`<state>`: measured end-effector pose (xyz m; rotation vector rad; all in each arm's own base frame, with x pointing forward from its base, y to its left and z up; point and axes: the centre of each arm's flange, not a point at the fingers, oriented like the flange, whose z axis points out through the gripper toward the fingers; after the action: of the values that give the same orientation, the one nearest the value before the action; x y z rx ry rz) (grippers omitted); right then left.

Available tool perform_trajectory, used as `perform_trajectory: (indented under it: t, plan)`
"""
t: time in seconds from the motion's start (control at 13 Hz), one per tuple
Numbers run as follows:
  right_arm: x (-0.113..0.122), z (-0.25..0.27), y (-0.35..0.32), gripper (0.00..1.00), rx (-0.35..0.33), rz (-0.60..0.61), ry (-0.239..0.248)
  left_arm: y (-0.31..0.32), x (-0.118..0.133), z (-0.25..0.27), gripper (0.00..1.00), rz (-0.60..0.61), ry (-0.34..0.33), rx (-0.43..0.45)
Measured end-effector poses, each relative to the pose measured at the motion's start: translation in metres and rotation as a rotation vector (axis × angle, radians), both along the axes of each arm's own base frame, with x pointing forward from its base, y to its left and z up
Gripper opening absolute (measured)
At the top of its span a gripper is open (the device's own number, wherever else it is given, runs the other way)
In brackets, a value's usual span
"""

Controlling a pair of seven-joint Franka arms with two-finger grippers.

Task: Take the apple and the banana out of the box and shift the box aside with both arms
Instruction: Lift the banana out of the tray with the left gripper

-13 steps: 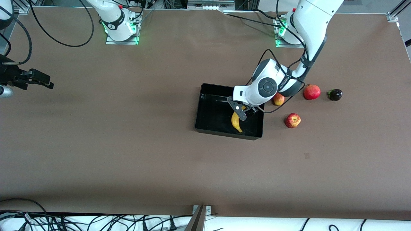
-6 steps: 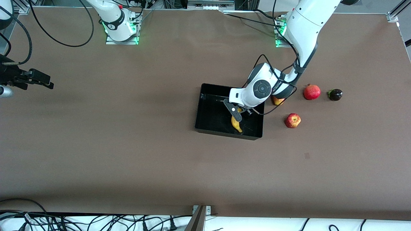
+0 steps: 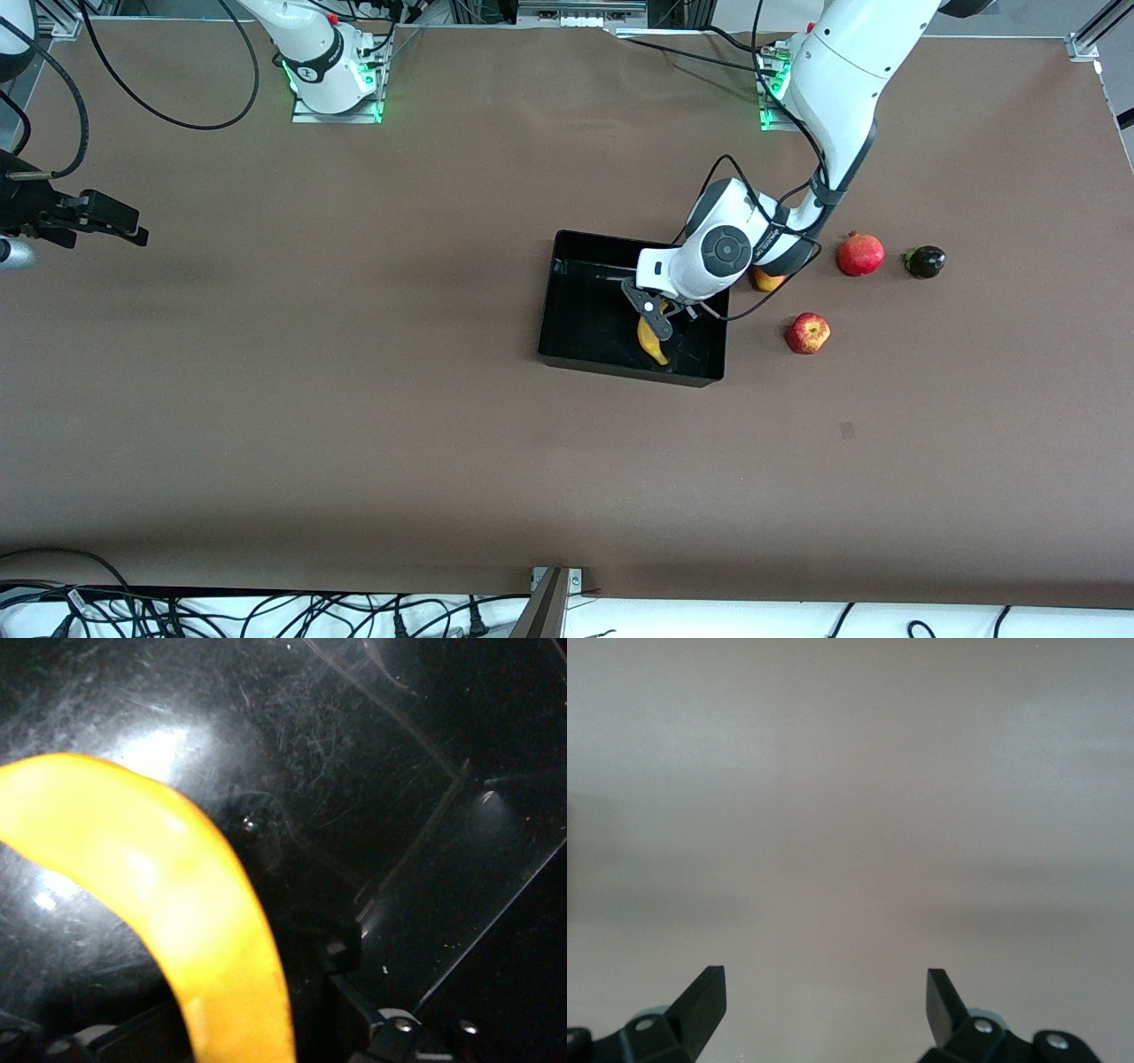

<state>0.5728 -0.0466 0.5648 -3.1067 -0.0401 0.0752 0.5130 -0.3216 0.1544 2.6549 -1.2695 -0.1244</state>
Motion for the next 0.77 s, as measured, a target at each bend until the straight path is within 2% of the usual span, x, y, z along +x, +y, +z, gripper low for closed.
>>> perform_trajectory:
  t: [0.15, 0.23, 0.77]
  plan:
    - [0.0, 0.0, 0.0, 1.0, 0.0, 0.0, 0.0, 0.002, 0.003, 0.002, 0.38, 0.005, -0.006, 0.0]
    - [0.0, 0.0, 0.0, 1.0, 0.0, 0.0, 0.0, 0.002, 0.004, 0.002, 0.32, 0.005, -0.006, 0.0]
    - [0.0, 0.0, 0.0, 1.0, 0.0, 0.0, 0.0, 0.0, 0.016, 0.027, 0.27, 0.006, -0.032, -0.007]
